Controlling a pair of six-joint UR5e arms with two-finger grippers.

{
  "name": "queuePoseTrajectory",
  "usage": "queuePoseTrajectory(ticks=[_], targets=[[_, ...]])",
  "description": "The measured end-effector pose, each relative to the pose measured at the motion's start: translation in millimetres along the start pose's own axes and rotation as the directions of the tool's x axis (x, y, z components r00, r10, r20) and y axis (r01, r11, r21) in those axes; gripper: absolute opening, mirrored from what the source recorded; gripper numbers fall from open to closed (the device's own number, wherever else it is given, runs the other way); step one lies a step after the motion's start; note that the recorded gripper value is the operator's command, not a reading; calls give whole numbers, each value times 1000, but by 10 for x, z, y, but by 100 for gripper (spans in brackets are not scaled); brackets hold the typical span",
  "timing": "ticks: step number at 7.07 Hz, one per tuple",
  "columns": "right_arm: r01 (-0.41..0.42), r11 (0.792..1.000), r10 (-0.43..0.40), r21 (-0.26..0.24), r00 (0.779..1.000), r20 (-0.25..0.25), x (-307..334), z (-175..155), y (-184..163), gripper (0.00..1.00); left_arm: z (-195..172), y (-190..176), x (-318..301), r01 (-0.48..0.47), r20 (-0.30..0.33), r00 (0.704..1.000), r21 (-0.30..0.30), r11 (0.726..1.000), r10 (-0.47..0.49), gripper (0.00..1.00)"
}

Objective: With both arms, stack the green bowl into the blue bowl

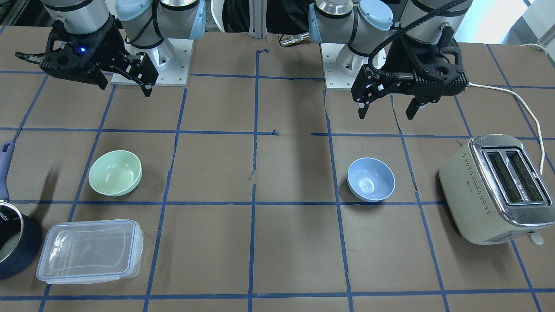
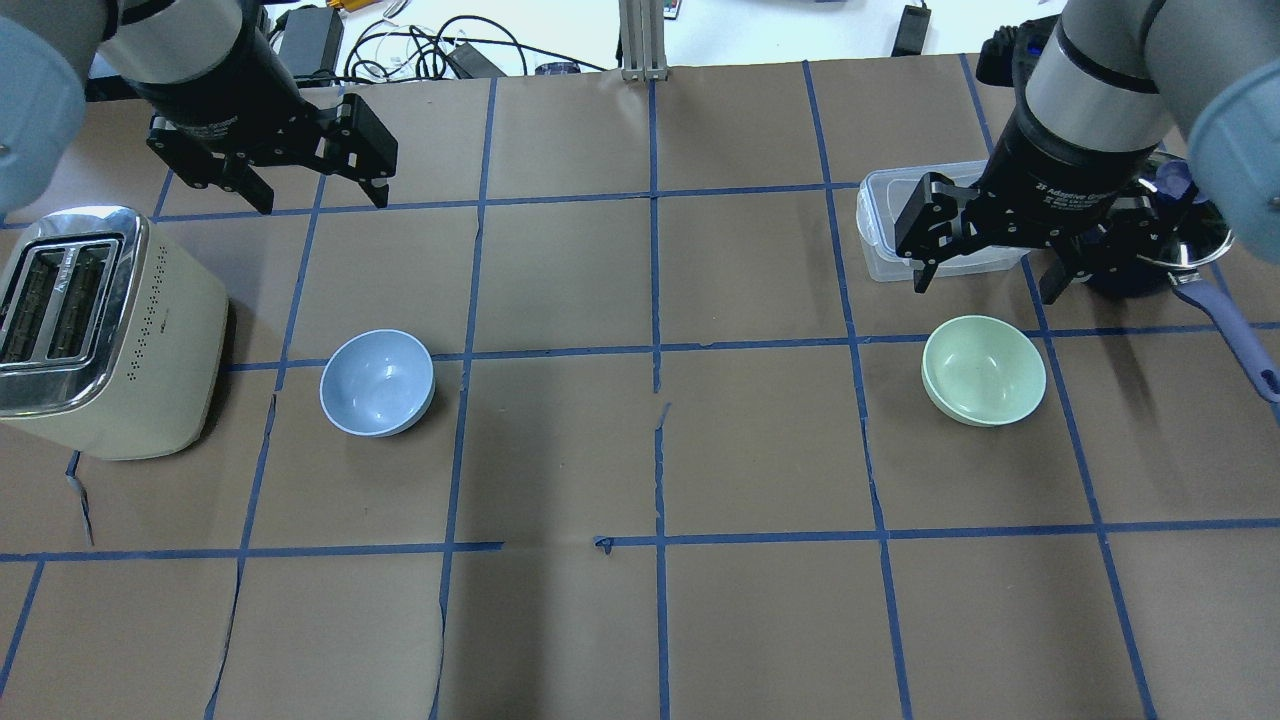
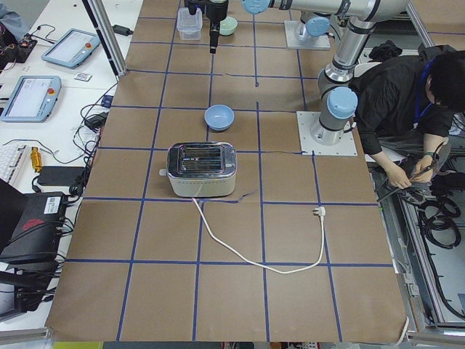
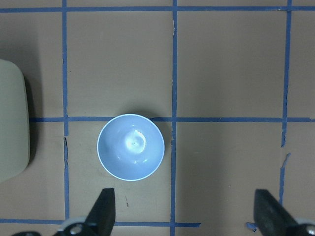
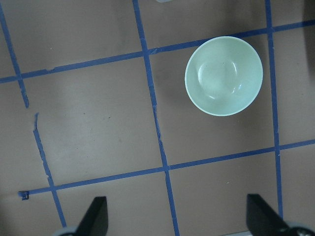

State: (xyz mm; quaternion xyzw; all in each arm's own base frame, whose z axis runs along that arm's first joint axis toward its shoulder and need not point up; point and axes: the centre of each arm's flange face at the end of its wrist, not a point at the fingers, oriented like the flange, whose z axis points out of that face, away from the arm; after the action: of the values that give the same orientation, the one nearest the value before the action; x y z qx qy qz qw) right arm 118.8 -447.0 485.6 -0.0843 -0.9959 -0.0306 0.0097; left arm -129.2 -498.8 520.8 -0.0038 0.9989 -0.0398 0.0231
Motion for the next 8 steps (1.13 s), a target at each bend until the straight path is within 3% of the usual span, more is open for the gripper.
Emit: queuePoseTrajectory(ticks=[6, 8], targets=[[1, 1000, -1, 3, 1000, -1, 1, -9, -3, 100, 21, -2, 2, -3, 2, 1000, -5, 1000, 3, 100], [1, 1000, -1, 3, 1000, -3, 3, -7, -3, 100, 51, -29, -40, 3, 7, 1000, -32, 999, -3, 100]])
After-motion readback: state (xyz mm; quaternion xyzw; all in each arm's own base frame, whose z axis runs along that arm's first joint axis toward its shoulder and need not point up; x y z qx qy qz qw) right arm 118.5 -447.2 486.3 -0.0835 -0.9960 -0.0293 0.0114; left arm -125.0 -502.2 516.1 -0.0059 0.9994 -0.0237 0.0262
